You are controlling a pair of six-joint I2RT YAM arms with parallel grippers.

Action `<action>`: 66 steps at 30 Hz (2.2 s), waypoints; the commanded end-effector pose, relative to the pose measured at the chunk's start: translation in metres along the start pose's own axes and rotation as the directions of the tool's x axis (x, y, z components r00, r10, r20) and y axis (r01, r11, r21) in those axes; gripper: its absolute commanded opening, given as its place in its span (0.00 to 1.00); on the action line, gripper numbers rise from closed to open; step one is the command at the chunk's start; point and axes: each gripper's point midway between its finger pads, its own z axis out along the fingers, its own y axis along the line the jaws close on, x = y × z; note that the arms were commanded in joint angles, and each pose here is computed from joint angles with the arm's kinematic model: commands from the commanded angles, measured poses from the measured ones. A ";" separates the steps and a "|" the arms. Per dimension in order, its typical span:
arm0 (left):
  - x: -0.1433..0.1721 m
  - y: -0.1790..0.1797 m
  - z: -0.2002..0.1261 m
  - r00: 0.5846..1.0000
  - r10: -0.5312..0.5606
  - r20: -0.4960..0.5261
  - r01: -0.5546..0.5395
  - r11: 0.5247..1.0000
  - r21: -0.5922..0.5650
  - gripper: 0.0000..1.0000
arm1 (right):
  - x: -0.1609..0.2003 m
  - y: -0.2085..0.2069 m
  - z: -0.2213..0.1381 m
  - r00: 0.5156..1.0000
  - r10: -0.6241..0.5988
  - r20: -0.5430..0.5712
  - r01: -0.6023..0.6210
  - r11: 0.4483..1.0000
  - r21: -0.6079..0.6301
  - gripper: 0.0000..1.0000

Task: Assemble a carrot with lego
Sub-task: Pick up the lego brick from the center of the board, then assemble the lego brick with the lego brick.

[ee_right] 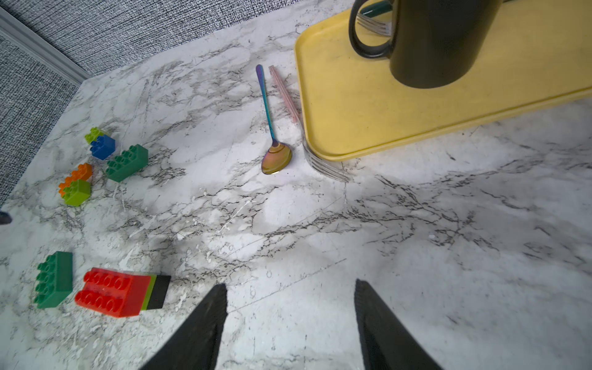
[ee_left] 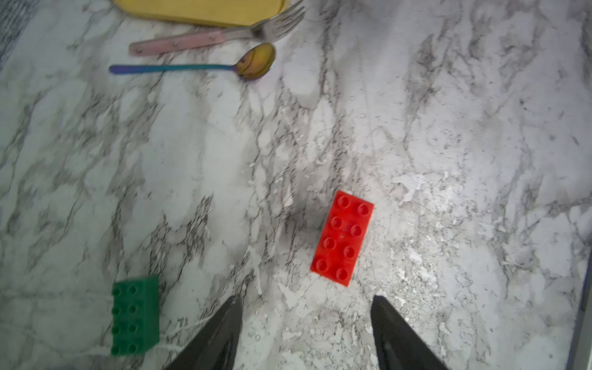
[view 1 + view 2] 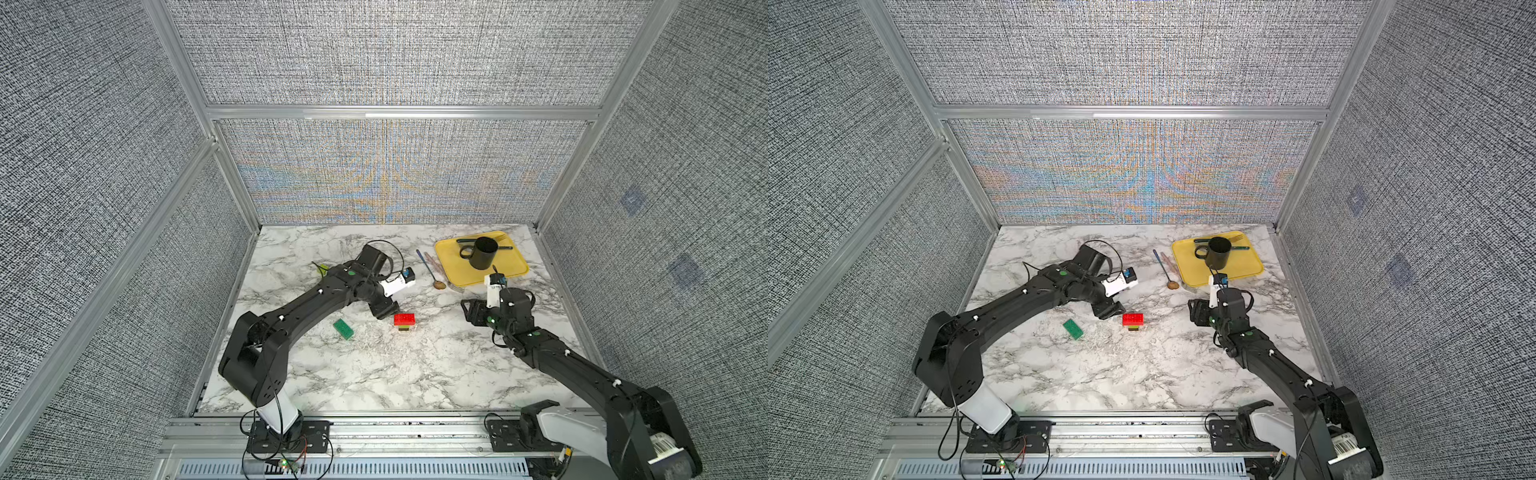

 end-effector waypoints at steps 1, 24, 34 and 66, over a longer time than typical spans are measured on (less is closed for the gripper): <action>0.021 0.047 0.000 0.990 -0.131 -0.050 0.122 0.980 -0.158 0.70 | -0.005 0.006 0.001 0.999 -0.026 0.019 0.026 0.999 -0.023 0.65; 0.107 0.156 0.054 0.888 -0.210 -0.410 0.154 0.974 -0.166 0.75 | -0.003 0.018 0.006 0.999 -0.034 -0.015 0.033 0.998 -0.054 0.65; 0.090 0.156 0.074 0.907 -0.194 -0.374 0.183 0.981 -0.066 0.68 | 0.007 0.014 0.008 0.999 -0.024 -0.037 0.022 0.999 -0.039 0.65; 0.009 0.000 0.008 0.958 0.218 -0.188 -0.191 0.970 0.152 0.21 | -0.013 -0.009 0.000 0.996 -0.090 0.003 0.090 0.995 0.052 0.65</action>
